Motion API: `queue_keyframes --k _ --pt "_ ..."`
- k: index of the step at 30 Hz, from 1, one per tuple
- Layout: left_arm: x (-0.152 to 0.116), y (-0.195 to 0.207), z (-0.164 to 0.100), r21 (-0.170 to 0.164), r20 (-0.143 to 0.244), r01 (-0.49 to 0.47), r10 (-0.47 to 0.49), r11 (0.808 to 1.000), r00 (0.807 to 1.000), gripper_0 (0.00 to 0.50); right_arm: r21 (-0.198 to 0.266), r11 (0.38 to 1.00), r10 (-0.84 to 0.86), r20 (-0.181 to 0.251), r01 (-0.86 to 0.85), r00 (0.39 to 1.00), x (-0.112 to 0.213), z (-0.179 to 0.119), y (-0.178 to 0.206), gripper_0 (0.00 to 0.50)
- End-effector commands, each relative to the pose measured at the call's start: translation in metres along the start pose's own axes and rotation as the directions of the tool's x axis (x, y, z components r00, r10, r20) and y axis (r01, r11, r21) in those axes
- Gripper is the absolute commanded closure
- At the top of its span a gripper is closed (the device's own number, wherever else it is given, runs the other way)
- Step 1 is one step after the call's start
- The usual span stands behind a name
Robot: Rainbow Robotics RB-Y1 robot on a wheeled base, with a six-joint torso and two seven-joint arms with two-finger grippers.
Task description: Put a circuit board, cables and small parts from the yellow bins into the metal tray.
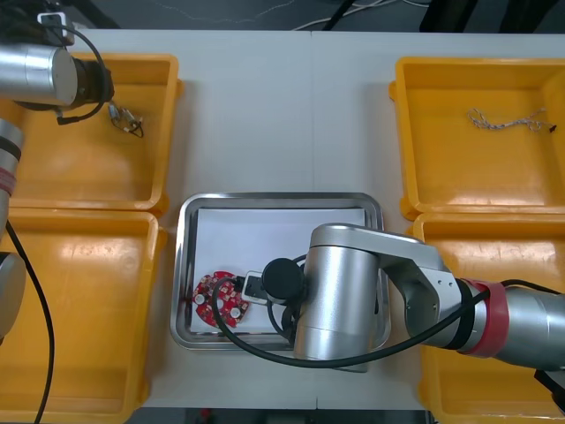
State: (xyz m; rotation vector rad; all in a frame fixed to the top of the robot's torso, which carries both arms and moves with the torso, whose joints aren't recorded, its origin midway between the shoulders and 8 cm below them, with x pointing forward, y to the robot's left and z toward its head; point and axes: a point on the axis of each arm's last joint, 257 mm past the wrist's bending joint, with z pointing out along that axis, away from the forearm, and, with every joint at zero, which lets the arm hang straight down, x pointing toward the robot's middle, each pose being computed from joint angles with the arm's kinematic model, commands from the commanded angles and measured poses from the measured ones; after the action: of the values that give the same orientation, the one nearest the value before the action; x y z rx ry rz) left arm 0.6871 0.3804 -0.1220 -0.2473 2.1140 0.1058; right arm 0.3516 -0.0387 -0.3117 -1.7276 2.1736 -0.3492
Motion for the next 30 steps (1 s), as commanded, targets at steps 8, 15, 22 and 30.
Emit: queue_keyframes --k 8,15,22,30 --pt "-0.019 -0.038 0.004 0.037 0.066 -0.183 0.180 0.982 0.981 0.000 0.014 0.999 -0.039 0.082 0.038 0.996 -0.022 0.002 0.007 0.150" --pt "-0.012 -0.051 0.006 0.062 0.057 -0.192 0.189 0.979 0.980 0.000 0.018 1.000 0.006 0.096 -0.008 0.995 -0.019 -0.010 -0.008 0.007" --pt "-0.007 -0.059 0.007 0.070 0.052 -0.209 0.206 0.975 0.977 0.000 -0.005 0.995 0.104 0.094 -0.104 0.990 -0.014 -0.038 -0.035 0.005" --pt "-0.005 -0.061 0.007 0.076 0.050 -0.211 0.208 0.974 0.977 0.000 -0.051 0.975 0.219 0.093 -0.215 0.971 -0.001 -0.073 -0.064 0.005"
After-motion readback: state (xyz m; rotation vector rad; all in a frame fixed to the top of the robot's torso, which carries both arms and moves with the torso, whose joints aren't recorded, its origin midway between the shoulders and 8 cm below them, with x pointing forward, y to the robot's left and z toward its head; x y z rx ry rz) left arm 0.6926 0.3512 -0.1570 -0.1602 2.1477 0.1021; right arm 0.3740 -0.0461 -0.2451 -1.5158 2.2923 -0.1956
